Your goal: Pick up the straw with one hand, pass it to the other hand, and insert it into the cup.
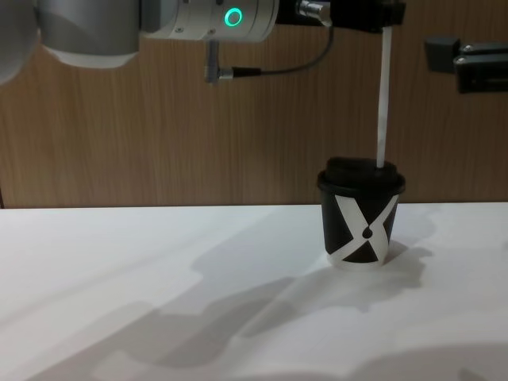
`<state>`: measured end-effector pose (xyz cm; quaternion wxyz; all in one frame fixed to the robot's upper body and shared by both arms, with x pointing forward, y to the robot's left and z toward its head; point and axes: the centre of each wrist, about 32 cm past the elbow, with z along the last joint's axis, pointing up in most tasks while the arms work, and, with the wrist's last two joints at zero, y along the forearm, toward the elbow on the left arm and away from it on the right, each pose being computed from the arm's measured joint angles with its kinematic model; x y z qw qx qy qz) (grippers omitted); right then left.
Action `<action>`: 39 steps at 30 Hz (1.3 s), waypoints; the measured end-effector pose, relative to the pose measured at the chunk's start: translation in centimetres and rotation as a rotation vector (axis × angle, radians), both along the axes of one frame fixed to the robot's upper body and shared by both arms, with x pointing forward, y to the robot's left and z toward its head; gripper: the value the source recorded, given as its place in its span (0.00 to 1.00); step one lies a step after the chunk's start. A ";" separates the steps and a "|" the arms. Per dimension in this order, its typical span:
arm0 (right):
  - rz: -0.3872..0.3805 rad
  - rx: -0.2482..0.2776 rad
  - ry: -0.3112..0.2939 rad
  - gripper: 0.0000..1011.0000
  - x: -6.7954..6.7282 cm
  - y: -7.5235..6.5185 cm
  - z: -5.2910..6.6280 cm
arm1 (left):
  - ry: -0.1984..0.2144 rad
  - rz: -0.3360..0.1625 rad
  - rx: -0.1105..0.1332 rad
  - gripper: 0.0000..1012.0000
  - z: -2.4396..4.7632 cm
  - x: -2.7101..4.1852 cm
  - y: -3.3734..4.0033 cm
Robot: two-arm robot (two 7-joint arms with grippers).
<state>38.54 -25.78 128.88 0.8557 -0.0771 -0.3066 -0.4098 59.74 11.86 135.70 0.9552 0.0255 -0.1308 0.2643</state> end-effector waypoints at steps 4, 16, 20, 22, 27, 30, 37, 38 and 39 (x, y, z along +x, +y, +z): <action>0.000 0.000 0.000 0.99 0.0 0.0 0.0 | 0.003 0.002 0.005 0.01 -0.14 0.11 -0.09; 0.000 0.000 0.000 0.99 0.0 0.0 0.0 | 0.027 0.004 0.005 0.01 -0.78 0.52 -0.45; 0.000 0.000 0.000 0.99 0.0 0.0 0.0 | 0.040 0.007 0.001 0.01 -1.17 0.64 -0.51; 0.000 0.000 0.000 0.99 0.0 0.0 0.0 | 0.049 0.008 -0.003 0.01 -1.51 0.70 -0.57; 0.000 0.000 0.000 0.99 0.0 0.0 0.0 | 0.072 0.013 -0.010 0.01 -2.30 0.81 -0.63; 0.000 0.000 0.000 0.99 0.0 0.0 0.0 | 0.087 0.018 -0.014 0.01 -2.87 0.86 -0.65; 0.000 0.000 0.000 0.99 0.0 0.0 0.0 | 0.114 0.026 -0.022 0.02 -3.95 0.88 -0.71; 0.000 0.000 0.000 0.99 0.0 0.0 0.0 | 0.118 0.028 -0.023 0.03 -4.12 0.88 -0.71; 0.000 0.000 0.000 0.99 0.0 0.0 0.0 | 0.120 0.029 -0.024 0.03 -4.20 0.88 -0.71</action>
